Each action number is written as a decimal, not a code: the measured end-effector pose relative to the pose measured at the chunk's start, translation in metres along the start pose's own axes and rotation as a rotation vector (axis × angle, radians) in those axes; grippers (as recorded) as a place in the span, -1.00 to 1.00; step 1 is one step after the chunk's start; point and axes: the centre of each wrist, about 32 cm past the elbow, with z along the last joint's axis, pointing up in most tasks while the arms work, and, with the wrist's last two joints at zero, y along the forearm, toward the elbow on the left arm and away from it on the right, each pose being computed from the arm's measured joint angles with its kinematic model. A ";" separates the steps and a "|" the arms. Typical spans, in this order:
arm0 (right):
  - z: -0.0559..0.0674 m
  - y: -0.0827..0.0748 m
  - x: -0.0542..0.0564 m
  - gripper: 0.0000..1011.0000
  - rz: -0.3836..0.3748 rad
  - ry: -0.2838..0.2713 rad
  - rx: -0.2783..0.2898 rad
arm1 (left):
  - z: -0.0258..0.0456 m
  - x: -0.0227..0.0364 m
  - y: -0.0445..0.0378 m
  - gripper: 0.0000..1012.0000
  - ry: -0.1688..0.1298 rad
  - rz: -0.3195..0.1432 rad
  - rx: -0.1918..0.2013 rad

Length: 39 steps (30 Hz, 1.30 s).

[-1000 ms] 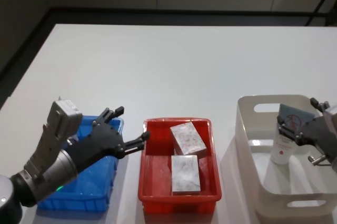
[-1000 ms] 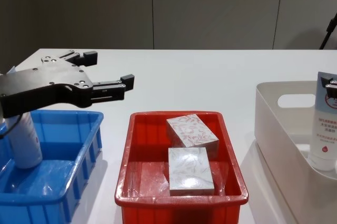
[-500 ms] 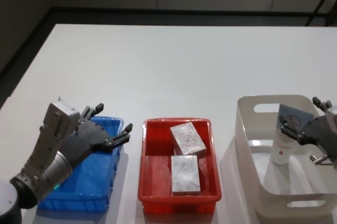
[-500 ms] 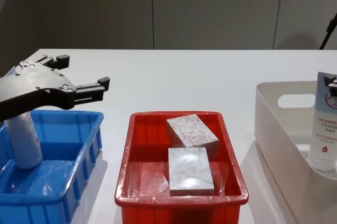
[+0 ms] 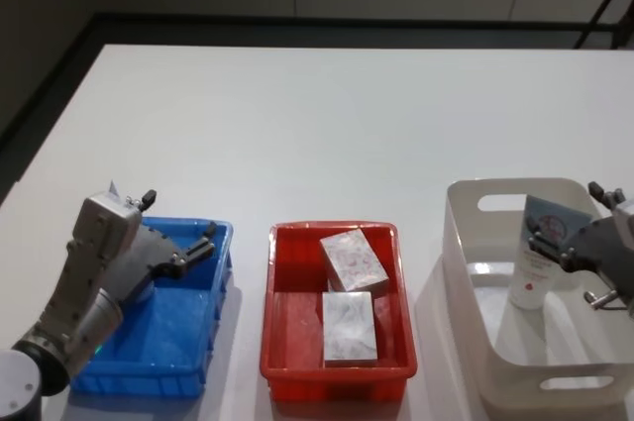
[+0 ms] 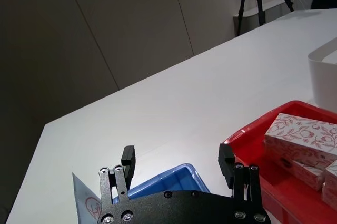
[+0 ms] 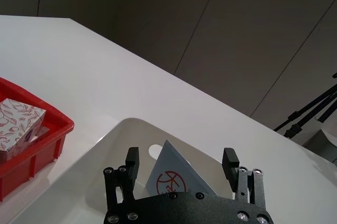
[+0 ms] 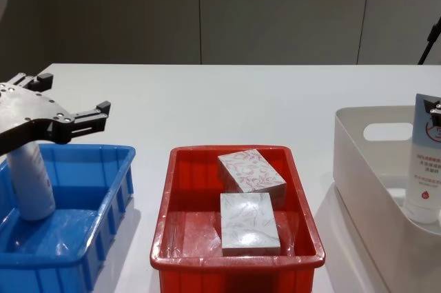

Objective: Bimanual collaborative sorting of washing and personal care products

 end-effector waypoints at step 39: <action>0.000 0.000 0.000 0.98 0.000 0.000 0.000 | -0.0025 -0.0008 0.0004 0.98 -0.019 0.055 0.011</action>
